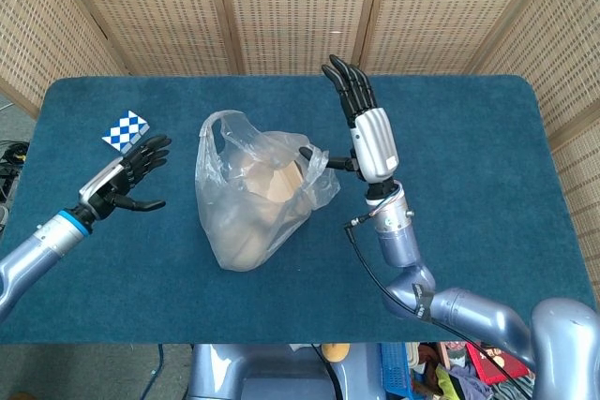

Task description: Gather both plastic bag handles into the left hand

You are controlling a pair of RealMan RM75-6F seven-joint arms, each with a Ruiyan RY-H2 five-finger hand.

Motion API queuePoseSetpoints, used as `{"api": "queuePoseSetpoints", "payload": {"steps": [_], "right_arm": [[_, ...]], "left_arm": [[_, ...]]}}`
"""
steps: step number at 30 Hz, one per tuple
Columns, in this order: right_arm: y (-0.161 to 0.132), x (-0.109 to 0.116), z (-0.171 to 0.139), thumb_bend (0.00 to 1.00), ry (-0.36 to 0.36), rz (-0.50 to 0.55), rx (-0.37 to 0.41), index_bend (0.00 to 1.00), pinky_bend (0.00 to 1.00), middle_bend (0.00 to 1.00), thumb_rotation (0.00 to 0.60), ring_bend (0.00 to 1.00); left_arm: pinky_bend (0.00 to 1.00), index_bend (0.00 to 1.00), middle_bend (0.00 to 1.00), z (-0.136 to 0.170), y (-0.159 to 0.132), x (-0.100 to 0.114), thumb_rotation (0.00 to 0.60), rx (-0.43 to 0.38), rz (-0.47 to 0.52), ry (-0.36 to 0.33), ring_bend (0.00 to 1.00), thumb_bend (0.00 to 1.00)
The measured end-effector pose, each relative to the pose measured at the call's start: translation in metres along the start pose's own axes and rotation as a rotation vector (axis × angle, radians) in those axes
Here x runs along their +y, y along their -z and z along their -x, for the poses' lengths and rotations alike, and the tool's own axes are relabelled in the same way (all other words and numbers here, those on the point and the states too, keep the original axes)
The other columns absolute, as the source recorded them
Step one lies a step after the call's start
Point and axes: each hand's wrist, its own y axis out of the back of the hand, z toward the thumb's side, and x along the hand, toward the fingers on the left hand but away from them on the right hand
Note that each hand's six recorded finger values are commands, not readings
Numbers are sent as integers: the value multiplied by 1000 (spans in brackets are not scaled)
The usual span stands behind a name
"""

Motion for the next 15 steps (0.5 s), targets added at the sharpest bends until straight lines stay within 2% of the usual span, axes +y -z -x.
{"api": "queuePoseSetpoints", "payload": {"steps": [8, 15], "right_arm": [[-2, -4, -1, 85, -11, 0, 8, 28, 43, 59, 600, 0], [-3, -5, -1, 85, -14, -7, 15, 28, 44, 60, 600, 0]], "left_arm": [[54, 0, 0, -25, 5, 0, 600, 10, 240, 61, 0, 83], [78, 0, 0, -51, 1, -17, 600, 12, 404, 158, 0, 82]]}}
